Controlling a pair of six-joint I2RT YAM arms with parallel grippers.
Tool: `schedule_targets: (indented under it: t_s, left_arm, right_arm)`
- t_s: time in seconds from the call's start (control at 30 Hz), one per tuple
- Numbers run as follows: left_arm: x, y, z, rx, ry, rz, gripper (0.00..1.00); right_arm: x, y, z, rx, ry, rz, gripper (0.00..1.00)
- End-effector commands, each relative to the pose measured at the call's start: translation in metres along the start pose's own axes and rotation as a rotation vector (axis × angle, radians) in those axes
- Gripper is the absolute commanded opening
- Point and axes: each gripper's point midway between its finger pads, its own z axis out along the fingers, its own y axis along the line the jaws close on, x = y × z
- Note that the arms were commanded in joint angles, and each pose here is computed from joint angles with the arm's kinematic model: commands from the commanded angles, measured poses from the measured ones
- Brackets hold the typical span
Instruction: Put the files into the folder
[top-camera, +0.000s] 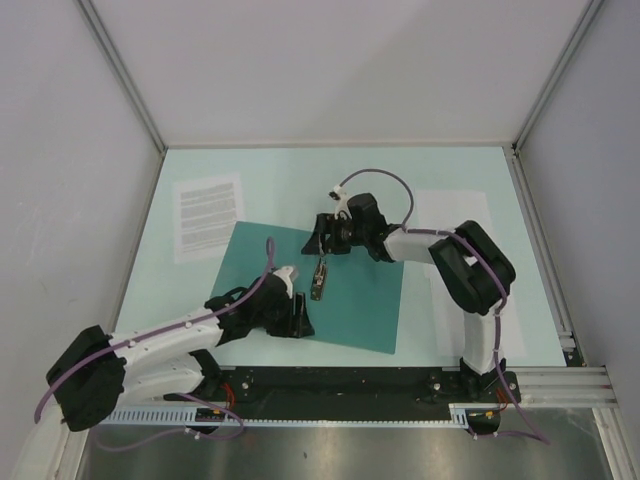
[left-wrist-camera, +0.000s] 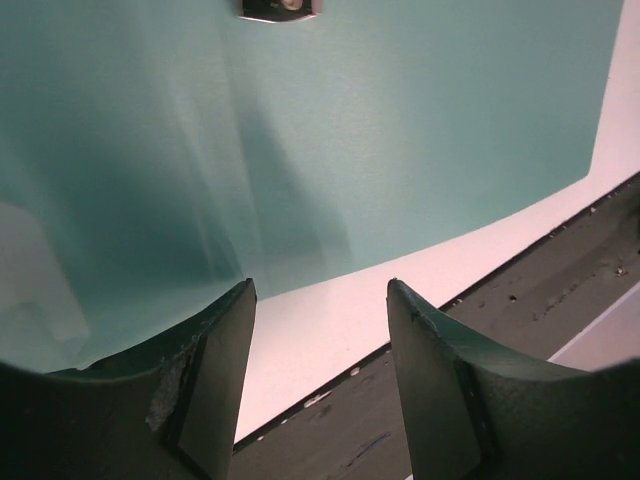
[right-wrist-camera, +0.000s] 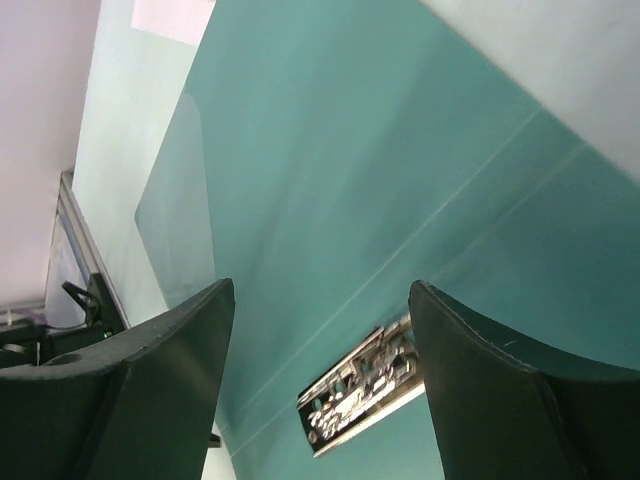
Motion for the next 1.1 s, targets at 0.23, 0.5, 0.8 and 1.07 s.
schedule_targets:
  t_s: [0.23, 0.5, 0.8, 1.07]
  left_arm:
    - [0.011, -0.047, 0.033, 0.161, 0.051, 0.003, 0.62]
    - [0.010, -0.062, 0.071, 0.193, 0.109, 0.001, 0.61]
    - [-0.020, -0.123, 0.039, 0.293, 0.063, 0.145, 0.72]
    - [-0.048, -0.237, 0.023, 0.555, 0.119, 0.255, 0.77]
  right_arm:
    - [-0.027, -0.056, -0.155, 0.674, -0.163, 0.188, 0.79]
    - [0.008, -0.119, -0.290, 0.826, -0.353, 0.438, 0.81]
    - [0.026, -0.183, -0.403, 1.049, -0.566, 0.666, 0.81]
    - [0.062, -0.231, -0.479, 1.143, -0.763, 0.919, 0.79]
